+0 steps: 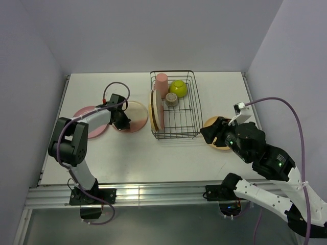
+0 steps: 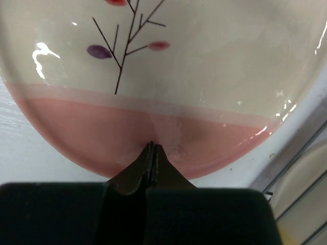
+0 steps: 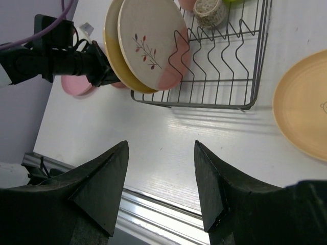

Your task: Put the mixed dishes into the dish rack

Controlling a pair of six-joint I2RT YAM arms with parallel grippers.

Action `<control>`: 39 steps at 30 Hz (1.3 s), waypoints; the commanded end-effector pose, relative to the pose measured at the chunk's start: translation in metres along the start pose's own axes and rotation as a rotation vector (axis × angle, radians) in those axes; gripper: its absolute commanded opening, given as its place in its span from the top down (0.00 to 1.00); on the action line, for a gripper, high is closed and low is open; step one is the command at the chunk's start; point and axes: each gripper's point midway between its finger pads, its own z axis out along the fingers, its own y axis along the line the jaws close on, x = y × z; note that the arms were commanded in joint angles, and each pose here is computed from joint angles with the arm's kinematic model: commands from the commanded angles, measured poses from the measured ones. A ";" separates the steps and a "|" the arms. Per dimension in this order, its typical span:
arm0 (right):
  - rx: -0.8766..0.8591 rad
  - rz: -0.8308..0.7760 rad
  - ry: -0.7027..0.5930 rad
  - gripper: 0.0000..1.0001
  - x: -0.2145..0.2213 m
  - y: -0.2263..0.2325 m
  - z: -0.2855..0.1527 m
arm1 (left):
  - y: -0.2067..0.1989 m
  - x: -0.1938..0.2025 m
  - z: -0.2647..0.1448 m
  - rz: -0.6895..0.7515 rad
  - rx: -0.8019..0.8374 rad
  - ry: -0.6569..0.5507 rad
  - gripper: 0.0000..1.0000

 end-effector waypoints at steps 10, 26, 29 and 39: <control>-0.068 -0.028 0.046 0.39 0.014 0.019 0.023 | 0.085 0.076 -0.033 -0.010 -0.082 0.099 1.00; -0.073 -0.046 0.055 0.39 0.024 0.018 0.029 | 0.091 0.061 -0.119 -0.119 -0.016 -0.048 0.01; -0.073 -0.040 0.042 0.39 0.021 0.018 0.027 | 0.100 0.070 -0.111 -0.159 -0.060 -0.014 0.01; -0.065 -0.031 0.028 0.40 0.019 0.010 0.016 | 0.122 0.053 -0.081 -0.335 -0.102 0.003 0.09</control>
